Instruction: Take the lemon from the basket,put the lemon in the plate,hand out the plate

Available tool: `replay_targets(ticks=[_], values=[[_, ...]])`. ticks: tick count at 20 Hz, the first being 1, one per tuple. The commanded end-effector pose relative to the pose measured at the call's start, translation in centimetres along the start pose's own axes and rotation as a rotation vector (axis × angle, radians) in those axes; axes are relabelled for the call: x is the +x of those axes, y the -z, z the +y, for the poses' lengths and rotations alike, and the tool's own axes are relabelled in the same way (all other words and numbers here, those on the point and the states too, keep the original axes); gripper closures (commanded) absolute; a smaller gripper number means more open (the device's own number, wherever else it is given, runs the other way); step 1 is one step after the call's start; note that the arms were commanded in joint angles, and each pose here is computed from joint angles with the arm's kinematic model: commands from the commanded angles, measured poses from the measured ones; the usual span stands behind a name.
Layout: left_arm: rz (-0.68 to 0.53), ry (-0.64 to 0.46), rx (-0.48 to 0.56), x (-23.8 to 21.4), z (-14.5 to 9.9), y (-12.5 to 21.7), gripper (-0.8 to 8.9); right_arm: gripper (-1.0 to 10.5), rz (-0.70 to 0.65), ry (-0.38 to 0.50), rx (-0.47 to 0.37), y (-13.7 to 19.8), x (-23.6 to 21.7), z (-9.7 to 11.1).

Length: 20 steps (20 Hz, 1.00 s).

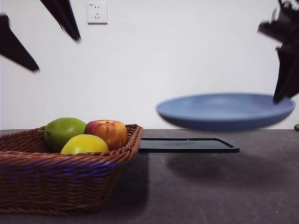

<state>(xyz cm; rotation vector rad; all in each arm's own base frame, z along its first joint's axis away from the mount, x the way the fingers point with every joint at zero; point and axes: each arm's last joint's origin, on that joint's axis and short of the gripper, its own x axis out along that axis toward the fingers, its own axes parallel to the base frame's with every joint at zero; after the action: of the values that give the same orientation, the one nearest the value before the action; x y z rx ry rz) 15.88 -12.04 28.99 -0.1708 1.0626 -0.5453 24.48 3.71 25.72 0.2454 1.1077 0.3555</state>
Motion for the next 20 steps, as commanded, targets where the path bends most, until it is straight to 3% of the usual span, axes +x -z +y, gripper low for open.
replay_targets(ticks=[1,6,20], values=[[0.042,-0.006,-0.005,2.2,-0.9,-0.7,4.09,9.4,-0.057,-0.014,-0.015,-0.5,-1.9,0.7],[0.178,-0.134,-0.003,7.2,-1.0,-0.6,4.09,9.4,-0.116,-0.021,-0.038,-0.2,-3.8,1.4],[0.265,-0.202,-0.011,13.3,0.0,-0.7,4.13,9.4,-0.113,-0.019,-0.05,-0.2,-3.9,1.4]])
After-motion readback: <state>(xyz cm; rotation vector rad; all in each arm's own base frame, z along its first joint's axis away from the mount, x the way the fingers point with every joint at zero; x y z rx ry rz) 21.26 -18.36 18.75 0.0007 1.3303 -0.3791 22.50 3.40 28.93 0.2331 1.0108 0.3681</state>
